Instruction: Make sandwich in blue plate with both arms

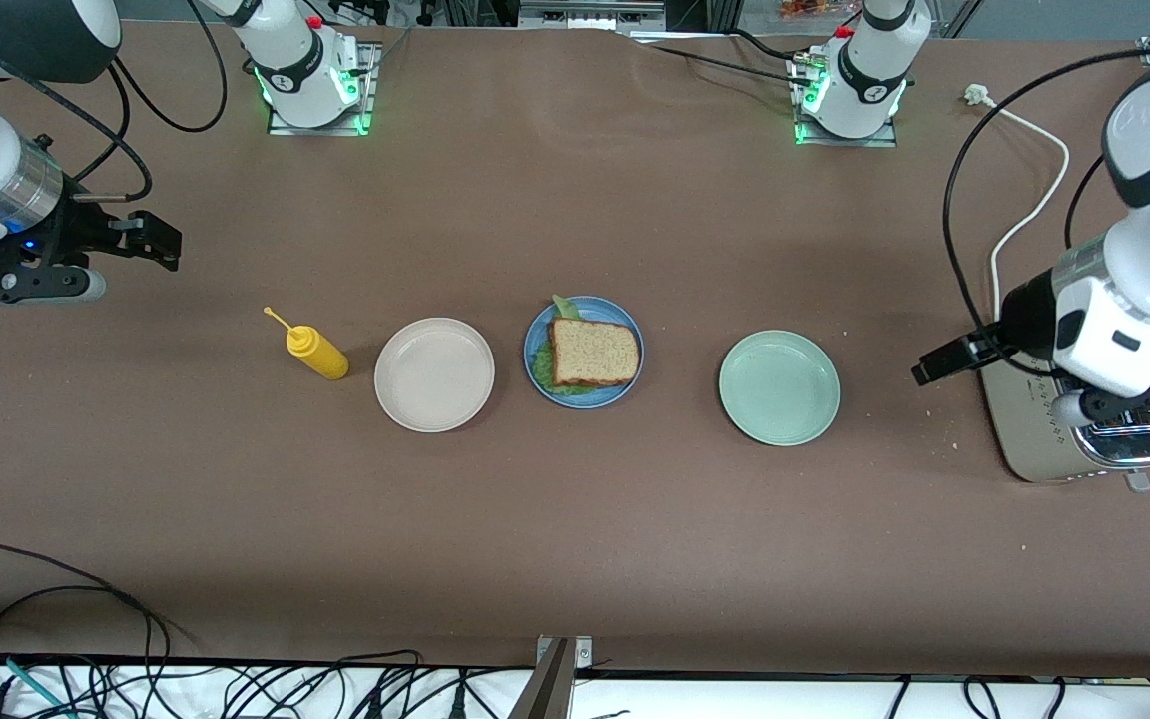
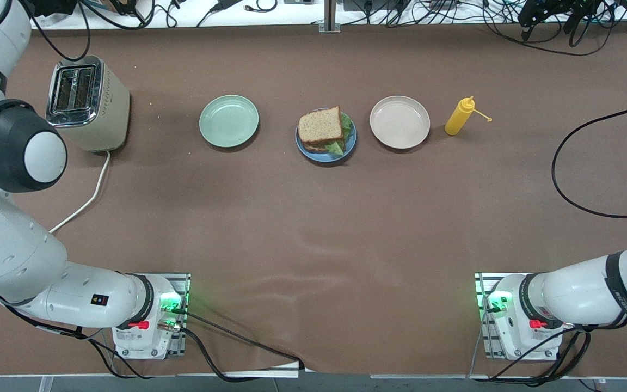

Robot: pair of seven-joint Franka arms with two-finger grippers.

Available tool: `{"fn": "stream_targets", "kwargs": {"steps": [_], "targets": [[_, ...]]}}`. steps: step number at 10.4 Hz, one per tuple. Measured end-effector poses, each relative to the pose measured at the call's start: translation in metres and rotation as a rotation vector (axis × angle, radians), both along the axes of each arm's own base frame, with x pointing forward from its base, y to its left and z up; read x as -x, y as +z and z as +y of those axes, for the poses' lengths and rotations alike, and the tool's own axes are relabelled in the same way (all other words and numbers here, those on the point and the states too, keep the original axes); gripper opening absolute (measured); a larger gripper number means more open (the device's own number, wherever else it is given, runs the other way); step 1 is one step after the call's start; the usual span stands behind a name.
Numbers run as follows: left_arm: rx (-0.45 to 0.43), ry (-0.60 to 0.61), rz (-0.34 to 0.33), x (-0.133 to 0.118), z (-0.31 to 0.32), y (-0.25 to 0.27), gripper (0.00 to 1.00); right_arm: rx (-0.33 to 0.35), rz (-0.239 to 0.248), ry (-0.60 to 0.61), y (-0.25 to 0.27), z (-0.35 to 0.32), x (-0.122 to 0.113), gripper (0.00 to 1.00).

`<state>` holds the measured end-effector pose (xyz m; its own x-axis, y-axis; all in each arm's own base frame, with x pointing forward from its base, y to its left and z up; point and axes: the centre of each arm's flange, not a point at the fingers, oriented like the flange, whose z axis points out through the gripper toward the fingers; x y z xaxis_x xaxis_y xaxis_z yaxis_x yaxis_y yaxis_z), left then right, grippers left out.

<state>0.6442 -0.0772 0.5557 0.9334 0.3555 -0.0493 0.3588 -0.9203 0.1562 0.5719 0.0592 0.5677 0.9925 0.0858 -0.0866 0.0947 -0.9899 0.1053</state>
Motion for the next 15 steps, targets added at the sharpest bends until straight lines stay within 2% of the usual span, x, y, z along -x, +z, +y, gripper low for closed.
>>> {"fn": "stream_targets", "kwargs": {"steps": [4, 8, 15], "targets": [[-0.134, -0.006, -0.014, 0.031, 0.023, 0.051, 1.00, 0.000, 0.001, 0.001, 0.000, 0.000, 0.000, 1.00], [-0.137, 0.008, 0.054, 0.080, 0.043, 0.098, 1.00, 0.000, 0.001, 0.001, -0.001, 0.000, -0.001, 1.00], [-0.113, 0.010, 0.053, 0.097, 0.045, 0.108, 1.00, 0.000, 0.002, 0.002, -0.001, 0.000, -0.001, 1.00]]}}
